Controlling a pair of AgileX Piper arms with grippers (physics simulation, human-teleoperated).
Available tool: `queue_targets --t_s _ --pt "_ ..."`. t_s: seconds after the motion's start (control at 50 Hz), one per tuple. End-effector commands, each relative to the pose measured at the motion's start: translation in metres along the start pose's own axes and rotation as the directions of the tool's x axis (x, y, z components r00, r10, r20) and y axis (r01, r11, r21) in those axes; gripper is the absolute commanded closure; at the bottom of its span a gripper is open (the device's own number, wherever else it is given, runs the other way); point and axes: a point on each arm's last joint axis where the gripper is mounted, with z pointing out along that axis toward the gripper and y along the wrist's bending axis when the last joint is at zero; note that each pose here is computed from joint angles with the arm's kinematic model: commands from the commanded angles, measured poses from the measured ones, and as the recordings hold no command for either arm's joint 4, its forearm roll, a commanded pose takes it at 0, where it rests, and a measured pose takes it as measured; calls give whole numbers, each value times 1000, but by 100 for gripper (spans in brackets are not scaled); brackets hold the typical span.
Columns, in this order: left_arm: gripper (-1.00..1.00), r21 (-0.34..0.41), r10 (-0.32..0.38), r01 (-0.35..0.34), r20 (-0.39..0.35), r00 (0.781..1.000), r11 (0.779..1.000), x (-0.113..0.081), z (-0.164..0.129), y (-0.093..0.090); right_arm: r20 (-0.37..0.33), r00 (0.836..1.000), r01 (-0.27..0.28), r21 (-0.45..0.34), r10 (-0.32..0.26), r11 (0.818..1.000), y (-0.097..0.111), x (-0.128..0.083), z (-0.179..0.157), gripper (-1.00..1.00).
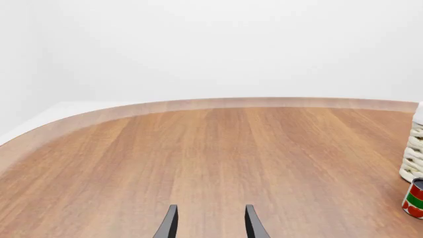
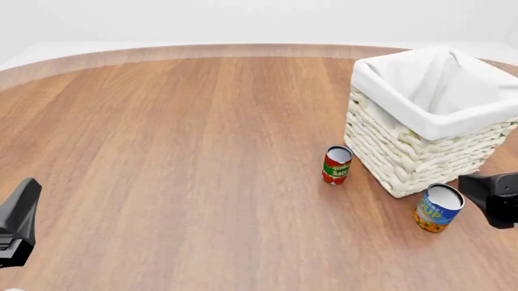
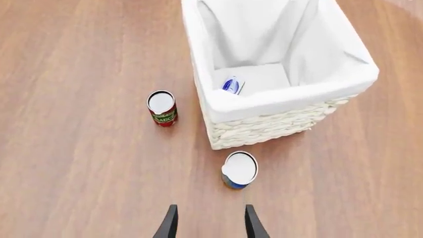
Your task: Pick up the alphabet soup and the cream cheese box, and put them in the basket.
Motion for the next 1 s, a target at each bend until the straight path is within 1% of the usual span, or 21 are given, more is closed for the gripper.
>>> queue_targets --t_s 0.02,0.14,0.24,0.38,0.66,0.72,1.0 --pt "-100 0 0 0 0 1000 1000 0 0 0 -35 999 -6 9 7 1000 -1 10 7 -100" --pt "-100 0 0 0 0 1000 1000 0 0 0 -50 999 -6 18 7 1000 -2 11 10 -100" --pt "-100 0 0 0 0 1000 1000 0 0 0 -72 997 -5 17 6 1000 -1 20 16 -100" --pt "-100 0 0 0 0 1000 1000 0 0 0 -84 996 -4 21 5 1000 -2 22 20 -100" --pt "-100 0 0 0 0 1000 1000 0 0 0 -96 995 -25 41 29 999 -4 28 21 -100" --pt "-100 0 0 0 0 1000 1000 0 0 0 -103 994 -33 40 37 999 -3 34 21 -100" --pt "-100 0 0 0 0 1000 1000 0 0 0 -126 990 -56 45 61 997 -3 50 24 -100"
